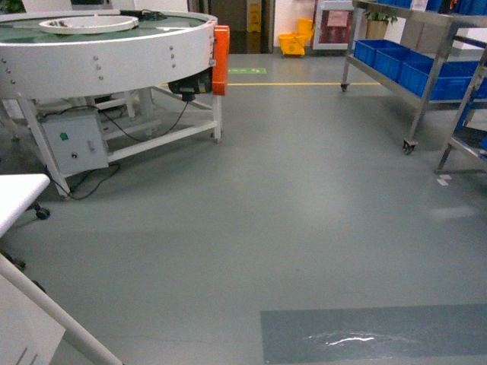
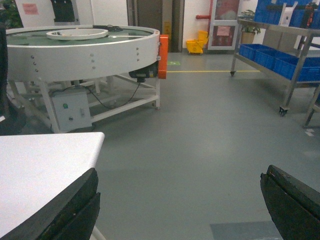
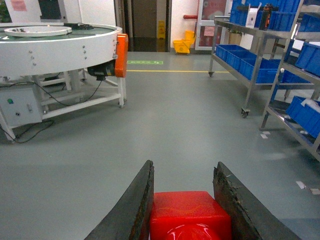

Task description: Pick red block from blue box to shelf

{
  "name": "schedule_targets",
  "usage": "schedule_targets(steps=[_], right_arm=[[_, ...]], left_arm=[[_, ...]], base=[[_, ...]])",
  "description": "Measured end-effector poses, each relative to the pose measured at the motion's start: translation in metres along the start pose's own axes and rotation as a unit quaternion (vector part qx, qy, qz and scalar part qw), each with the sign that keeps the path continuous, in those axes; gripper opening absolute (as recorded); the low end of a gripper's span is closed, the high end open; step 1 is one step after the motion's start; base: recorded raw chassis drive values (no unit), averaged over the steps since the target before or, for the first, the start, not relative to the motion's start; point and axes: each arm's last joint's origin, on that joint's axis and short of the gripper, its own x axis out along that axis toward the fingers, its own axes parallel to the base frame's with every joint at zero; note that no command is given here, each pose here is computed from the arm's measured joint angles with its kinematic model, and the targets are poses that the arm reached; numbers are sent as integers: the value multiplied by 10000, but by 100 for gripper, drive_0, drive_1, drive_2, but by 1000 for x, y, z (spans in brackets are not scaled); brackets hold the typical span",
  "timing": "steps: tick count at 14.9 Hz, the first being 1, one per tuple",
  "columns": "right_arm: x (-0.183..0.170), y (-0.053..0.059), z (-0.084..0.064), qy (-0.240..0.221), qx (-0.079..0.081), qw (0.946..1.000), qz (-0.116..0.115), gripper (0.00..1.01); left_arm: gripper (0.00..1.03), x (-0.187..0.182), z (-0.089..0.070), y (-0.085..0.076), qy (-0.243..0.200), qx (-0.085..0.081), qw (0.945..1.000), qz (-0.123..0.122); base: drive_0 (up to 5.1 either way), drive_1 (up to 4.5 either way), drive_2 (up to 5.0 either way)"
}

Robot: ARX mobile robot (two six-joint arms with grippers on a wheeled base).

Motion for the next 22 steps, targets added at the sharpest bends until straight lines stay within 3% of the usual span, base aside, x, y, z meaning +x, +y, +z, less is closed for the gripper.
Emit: schedule_targets(steps=[11, 22], right_arm=[[0, 0, 0, -8, 0, 10000, -2, 29], [0, 0, 0, -4, 0, 10000, -2, 29]], left_arm=[[98, 0, 0, 0, -19, 0, 10000, -6], [98, 0, 0, 0, -13, 0, 10000, -13]], base=[[0, 0, 0], [0, 426, -425]])
